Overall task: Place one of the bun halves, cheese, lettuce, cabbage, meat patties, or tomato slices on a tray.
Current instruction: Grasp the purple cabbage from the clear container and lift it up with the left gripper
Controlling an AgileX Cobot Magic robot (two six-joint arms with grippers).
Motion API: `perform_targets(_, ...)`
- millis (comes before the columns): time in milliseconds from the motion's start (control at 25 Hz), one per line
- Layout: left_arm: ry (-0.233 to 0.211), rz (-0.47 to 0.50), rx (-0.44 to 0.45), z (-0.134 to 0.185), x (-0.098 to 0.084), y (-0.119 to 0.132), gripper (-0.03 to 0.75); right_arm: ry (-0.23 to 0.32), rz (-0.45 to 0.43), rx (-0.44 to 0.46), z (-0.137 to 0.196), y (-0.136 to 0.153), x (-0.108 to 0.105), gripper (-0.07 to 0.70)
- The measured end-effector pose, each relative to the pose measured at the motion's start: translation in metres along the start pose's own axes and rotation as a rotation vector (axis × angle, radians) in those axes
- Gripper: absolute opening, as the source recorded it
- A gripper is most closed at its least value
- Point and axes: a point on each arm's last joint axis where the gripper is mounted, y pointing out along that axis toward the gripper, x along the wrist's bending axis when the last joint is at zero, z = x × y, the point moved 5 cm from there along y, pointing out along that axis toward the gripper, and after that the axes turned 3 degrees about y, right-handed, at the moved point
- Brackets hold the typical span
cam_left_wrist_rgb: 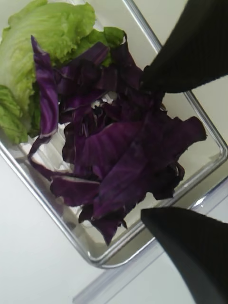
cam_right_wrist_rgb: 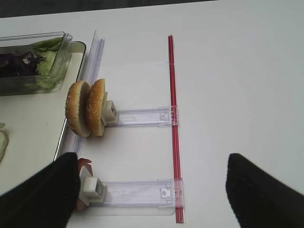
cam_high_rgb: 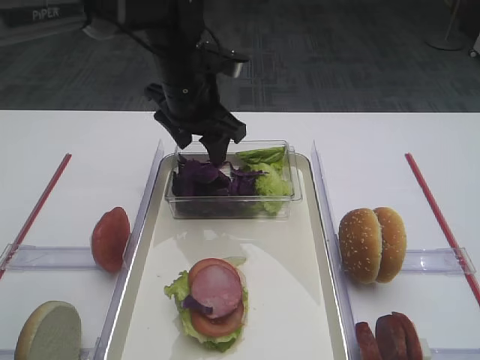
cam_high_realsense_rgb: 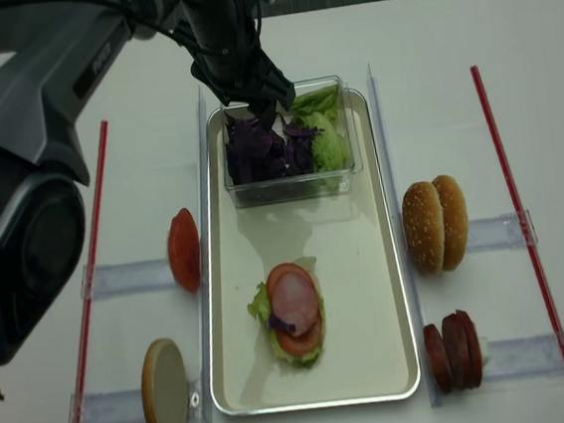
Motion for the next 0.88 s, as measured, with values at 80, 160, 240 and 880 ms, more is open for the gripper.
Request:
perform_targets(80,0.0,0.004,0.018,0.001,-0.002,0.009,0.477,0.0,0.0,0.0,0.0,0.0,0.0,0.64)
perform_targets(160,-0.002,0.008,0.036,0.001,-0.003,0.019,0.477,-0.001,0.001,0.0,0.0,0.0,0.0,0.64)
perform_targets(240,-0.001,0.011,0.048,0.002,-0.004,0.025,0.477,-0.001,0.001,0.0,0.0,0.0,0.0,0.64)
perform_targets(880,-0.018,0.009,0.069,0.001,-0.007,0.05,0.397,-0.001,0.001,0.0,0.0,0.0,0.0,0.634)
